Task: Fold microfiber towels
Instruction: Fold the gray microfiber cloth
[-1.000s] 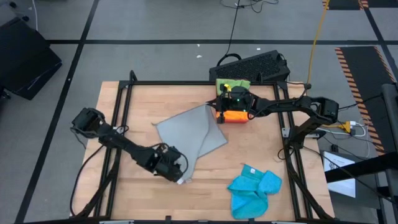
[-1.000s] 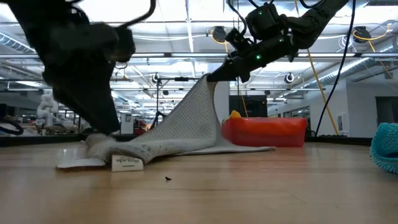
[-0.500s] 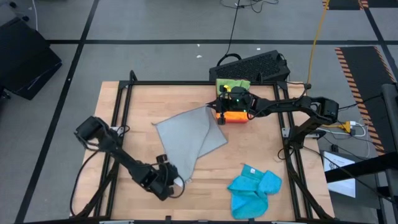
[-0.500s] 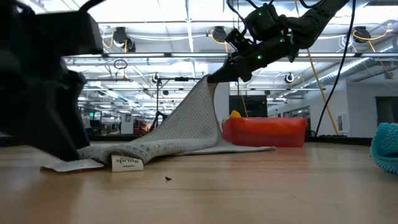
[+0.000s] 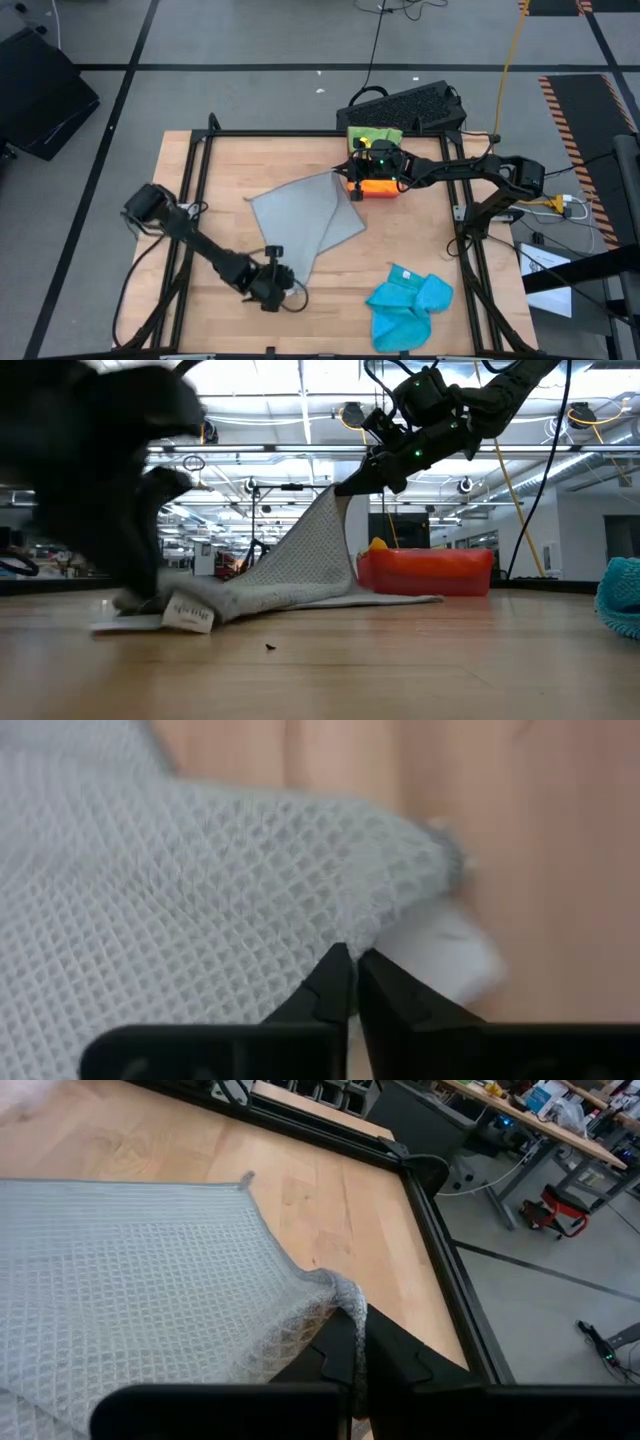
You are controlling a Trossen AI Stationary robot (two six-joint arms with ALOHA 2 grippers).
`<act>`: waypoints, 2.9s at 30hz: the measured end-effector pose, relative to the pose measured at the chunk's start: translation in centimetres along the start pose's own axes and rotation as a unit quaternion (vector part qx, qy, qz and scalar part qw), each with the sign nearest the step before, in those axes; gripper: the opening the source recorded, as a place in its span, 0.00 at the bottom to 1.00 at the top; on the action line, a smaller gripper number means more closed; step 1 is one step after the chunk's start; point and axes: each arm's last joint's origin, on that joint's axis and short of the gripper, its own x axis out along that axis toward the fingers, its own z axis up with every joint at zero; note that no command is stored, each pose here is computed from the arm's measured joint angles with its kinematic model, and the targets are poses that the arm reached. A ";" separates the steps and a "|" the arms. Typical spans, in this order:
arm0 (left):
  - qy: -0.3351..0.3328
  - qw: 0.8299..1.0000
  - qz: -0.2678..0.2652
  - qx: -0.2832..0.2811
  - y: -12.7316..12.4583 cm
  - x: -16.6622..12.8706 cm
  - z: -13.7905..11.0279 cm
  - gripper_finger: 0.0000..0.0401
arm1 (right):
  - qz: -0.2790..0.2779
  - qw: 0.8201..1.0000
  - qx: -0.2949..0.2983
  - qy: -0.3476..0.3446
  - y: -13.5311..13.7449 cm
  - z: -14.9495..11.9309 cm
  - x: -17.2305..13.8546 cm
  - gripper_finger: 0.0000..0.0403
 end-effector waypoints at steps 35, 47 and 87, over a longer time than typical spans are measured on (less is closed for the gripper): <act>-0.063 0.977 -0.032 -0.199 8.2 -1.9 4.0 0.60 | 0.027 0.999 -0.019 0.024 0.3 -0.6 0.0 0.01; -0.076 0.961 0.006 -0.266 0.3 -2.8 1.0 0.42 | 0.031 0.999 -0.018 0.032 0.4 -0.7 0.0 0.01; -0.190 0.956 0.066 -0.215 2.8 3.3 4.0 0.04 | 0.025 0.999 -0.015 0.026 0.3 -0.6 0.0 0.01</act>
